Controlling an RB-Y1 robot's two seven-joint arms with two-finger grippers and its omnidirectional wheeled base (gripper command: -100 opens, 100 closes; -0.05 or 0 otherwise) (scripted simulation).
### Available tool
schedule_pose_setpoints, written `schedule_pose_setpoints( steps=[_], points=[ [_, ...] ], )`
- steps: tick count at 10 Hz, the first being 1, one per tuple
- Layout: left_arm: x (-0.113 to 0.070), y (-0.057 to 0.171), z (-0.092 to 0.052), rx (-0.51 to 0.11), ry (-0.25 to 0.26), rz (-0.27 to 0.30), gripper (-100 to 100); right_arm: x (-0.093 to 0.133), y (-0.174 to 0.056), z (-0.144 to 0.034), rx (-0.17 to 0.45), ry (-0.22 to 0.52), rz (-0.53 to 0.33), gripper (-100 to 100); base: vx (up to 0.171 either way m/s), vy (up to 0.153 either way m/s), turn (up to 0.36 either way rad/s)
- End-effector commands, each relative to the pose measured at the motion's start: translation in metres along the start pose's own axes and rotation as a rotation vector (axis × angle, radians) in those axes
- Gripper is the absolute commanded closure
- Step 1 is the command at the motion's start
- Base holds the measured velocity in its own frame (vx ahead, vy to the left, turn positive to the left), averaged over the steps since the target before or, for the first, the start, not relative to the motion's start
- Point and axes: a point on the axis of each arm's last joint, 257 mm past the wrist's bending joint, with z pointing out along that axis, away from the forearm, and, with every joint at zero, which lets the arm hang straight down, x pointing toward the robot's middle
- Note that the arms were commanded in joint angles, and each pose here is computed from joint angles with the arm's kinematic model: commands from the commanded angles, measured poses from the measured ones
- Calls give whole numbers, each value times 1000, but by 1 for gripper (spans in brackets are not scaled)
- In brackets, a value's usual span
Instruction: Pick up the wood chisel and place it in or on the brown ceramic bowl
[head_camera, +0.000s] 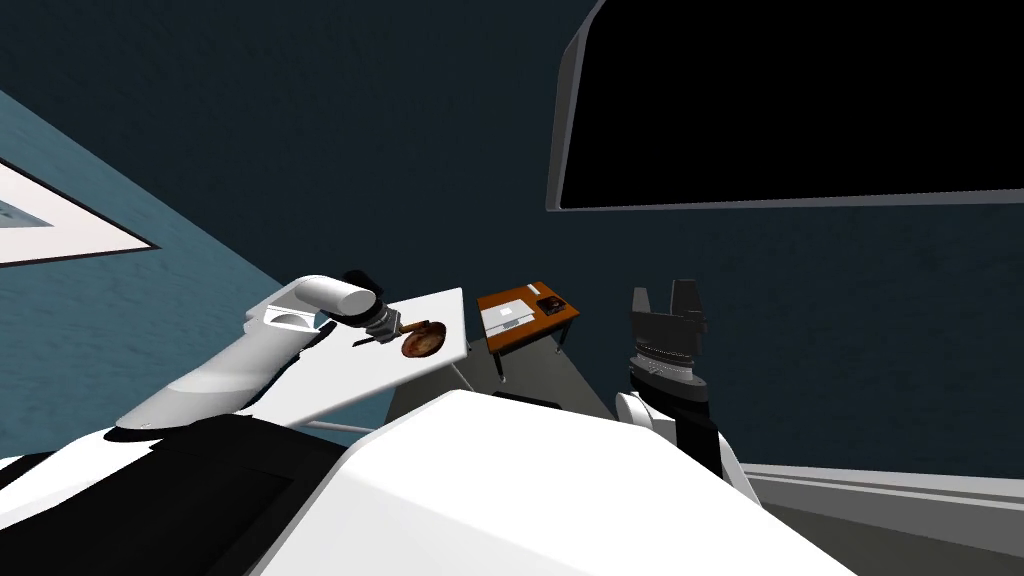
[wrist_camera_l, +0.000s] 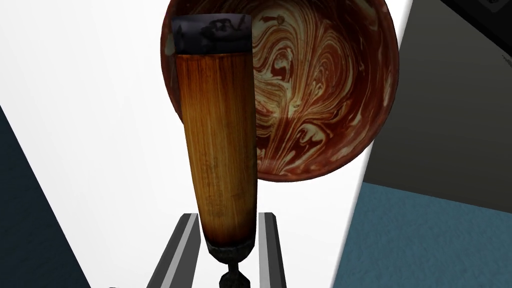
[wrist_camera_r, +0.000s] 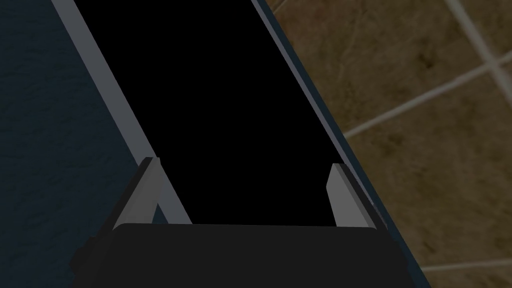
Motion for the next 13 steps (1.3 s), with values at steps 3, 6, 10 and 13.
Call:
schedule_pose_setpoints(
  steps=[3, 6, 10, 13],
  points=[
    [22, 16, -6, -15, 35, 70, 100, 0, 0, 0, 0, 0, 0, 0, 93, 5, 55],
    [33, 22, -8, -20, 49, 95, 100, 0, 0, 0, 0, 0, 0, 0, 50, 0, 40],
    [34, 22, -8, -21, 50, 97, -100, 0, 0, 0, 0, 0, 0, 0, 1, 0, -1],
    [31, 19, -18, -26, 40, 63, -100, 0, 0, 0, 0, 0, 0, 0, -15, 9, -84]
  ],
)
